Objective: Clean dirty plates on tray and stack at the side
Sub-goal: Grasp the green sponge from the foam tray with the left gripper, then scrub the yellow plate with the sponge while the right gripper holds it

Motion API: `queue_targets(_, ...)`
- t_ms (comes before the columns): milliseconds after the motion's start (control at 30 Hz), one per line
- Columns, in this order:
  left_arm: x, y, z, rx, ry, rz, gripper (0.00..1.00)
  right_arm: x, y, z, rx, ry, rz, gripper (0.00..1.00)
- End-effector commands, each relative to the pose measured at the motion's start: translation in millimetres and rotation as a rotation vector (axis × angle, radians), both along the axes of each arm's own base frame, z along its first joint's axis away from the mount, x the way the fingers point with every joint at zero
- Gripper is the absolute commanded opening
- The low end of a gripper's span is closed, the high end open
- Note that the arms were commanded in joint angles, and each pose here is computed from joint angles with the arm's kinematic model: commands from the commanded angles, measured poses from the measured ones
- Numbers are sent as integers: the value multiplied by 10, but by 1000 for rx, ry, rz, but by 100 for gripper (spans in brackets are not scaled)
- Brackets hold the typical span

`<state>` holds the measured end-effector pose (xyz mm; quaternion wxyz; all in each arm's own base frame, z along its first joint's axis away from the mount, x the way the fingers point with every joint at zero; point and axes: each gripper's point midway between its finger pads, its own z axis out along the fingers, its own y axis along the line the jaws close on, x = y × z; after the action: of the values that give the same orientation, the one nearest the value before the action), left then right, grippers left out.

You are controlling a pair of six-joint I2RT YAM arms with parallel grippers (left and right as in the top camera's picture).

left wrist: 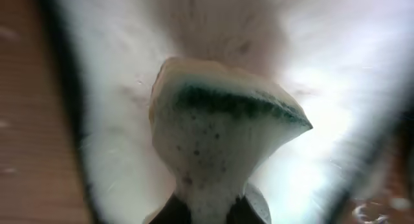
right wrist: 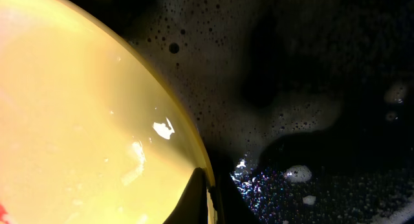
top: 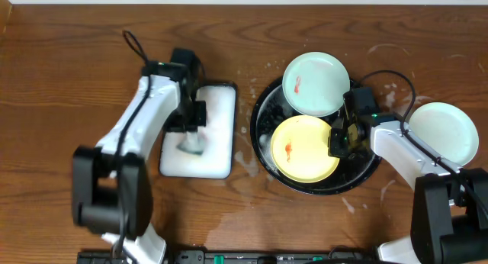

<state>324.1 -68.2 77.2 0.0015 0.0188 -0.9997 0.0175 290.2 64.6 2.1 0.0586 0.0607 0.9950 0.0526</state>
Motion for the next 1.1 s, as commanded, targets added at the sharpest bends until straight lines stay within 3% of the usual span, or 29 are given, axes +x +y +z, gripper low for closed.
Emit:
queue_targets(0, 101, -146, 508, -40, -148, -27, 7, -110, -25, -185, -24, 61, -9, 1)
queue_targets(200, 66, -851, 747, -238, -226, -137, 8, -107, -25, -184, -24, 60, -9, 1)
queue_targets(367, 57, -1548, 680, -317, -268, -240, 7, -110, -26, -185, -24, 61, -9, 1)
queue_targets(533, -41, -2154, 326, -345, -237, -308, 7, -109, -23, -185, -24, 61, -9, 1)
queue_targets(667, -103, -2442, -84, -348, -170, -264, 7, -110, -23, -185, -24, 61, -9, 1)
queue_targets(800, -245, -2738, -458, -435, -54, -246, 7, -110, -23, -185, -23, 61, -9, 1)
queue_targets(967, -384, -2684, -943, -378, 64, -193, 7, -110, -23, -185, -23, 61, -9, 1)
queue_targets(1067, -372, -2371, -1130, -233, 79, -154, 7, -120, -24, -185, -24, 65, -9, 1)
